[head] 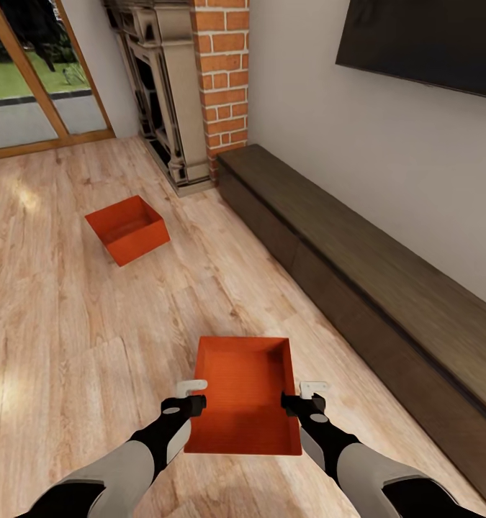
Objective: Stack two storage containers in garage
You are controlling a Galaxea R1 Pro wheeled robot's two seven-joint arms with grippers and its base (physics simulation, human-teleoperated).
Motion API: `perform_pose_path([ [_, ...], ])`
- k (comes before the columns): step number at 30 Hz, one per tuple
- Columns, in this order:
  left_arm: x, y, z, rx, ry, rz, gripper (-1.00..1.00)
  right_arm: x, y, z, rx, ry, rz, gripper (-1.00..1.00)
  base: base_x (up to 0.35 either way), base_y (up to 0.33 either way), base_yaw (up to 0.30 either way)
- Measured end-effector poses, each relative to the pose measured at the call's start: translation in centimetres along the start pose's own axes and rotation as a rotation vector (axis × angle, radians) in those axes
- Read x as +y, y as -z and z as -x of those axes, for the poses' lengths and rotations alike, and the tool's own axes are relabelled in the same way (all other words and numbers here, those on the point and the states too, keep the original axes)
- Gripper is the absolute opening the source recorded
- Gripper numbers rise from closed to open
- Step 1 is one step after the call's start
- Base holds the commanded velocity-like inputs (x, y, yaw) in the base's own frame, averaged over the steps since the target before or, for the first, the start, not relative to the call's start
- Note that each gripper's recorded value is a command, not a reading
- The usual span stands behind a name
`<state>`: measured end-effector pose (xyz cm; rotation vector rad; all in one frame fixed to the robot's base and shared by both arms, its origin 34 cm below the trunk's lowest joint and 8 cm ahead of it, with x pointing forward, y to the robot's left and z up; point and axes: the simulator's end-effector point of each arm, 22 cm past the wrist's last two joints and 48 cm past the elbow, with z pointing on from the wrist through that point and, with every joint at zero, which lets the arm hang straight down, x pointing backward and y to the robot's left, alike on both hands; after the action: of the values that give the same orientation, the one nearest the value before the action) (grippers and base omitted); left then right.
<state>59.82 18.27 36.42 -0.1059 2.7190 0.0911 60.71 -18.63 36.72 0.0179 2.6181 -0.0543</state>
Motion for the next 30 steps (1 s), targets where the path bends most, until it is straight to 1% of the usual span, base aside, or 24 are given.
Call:
perform_pose_path([
  [7,0.0,-1.2,-0.7,0.000,0.000,0.001,1.00,-0.9,-1.2,-0.9,0.000,0.002,-0.012,1.00,0.000,0.000,0.000],
  [30,-0.2,-5.1,-3.1,-0.004,0.000,0.001,1.00,-0.8,-4.8,-3.8,-0.001,0.000,-0.014,1.00,0.000,0.000,0.000],
])
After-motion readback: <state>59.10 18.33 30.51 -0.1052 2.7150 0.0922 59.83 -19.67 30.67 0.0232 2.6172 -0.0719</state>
